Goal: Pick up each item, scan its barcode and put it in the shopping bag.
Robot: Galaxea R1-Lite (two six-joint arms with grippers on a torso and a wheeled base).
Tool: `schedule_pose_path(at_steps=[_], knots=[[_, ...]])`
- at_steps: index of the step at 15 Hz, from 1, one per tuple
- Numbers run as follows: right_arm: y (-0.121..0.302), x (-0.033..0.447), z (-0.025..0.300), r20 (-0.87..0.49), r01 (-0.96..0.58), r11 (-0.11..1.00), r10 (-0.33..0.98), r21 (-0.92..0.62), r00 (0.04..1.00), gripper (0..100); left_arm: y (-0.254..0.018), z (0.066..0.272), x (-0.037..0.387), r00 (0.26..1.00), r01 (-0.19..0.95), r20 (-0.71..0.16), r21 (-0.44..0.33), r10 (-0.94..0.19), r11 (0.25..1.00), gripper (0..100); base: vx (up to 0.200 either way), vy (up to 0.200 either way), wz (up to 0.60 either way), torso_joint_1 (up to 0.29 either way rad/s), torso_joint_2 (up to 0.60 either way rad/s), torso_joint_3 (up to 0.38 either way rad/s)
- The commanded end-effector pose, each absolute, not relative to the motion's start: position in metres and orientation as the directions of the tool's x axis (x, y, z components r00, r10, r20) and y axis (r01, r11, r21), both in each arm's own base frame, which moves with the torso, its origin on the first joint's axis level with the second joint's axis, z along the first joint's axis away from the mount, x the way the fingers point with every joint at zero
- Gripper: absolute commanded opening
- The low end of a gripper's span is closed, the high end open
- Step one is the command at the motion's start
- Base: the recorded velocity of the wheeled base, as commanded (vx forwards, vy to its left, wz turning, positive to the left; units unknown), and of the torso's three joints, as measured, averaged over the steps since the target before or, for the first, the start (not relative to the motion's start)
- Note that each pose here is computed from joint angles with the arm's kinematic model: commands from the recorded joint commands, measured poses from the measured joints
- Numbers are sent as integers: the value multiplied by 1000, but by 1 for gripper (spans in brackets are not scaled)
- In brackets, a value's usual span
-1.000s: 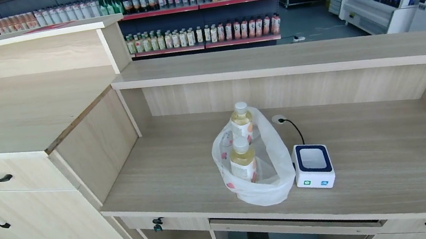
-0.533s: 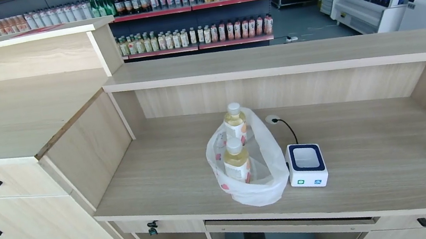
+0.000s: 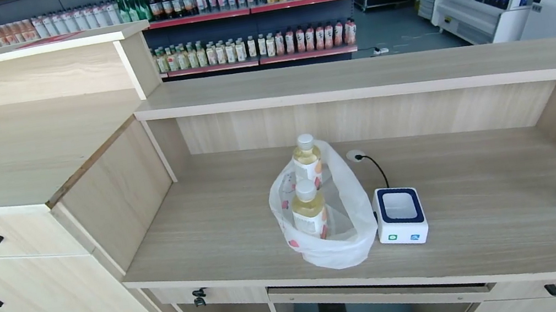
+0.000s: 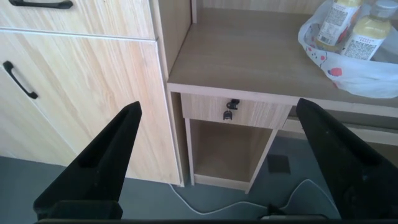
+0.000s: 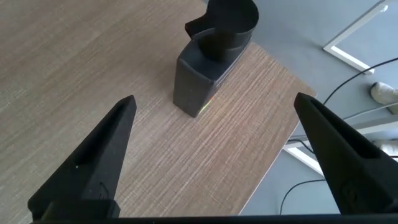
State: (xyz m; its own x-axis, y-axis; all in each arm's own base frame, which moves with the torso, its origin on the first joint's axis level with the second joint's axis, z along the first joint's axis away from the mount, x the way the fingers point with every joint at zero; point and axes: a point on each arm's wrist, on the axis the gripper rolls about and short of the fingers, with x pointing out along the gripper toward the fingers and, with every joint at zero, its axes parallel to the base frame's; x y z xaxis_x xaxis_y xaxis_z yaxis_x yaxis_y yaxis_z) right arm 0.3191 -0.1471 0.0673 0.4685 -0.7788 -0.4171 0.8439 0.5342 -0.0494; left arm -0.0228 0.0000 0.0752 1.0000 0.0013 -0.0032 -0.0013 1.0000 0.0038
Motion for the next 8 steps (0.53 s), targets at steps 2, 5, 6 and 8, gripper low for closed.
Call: schedule_pose_path(at_steps=[2,5,6,8], knots=[[-146,335,53,-431,830,554,-765,-63,478,100,0,75,-23,1000,-2,-3,5,2,1000,100,0,0,0,0,0,0],[-138,345,42,-443,814,577,-749,-72,492,100,0,75,-23,1000,-2,-3,5,2,1000,100,0,0,0,0,0,0],[-138,347,39,-443,811,580,-748,-73,495,100,0,75,-23,1000,-2,-3,5,2,1000,100,0,0,0,0,0,0],[-135,351,33,-437,806,587,-745,-72,504,100,0,75,-23,1000,-2,-3,5,2,1000,100,0,0,0,0,0,0]])
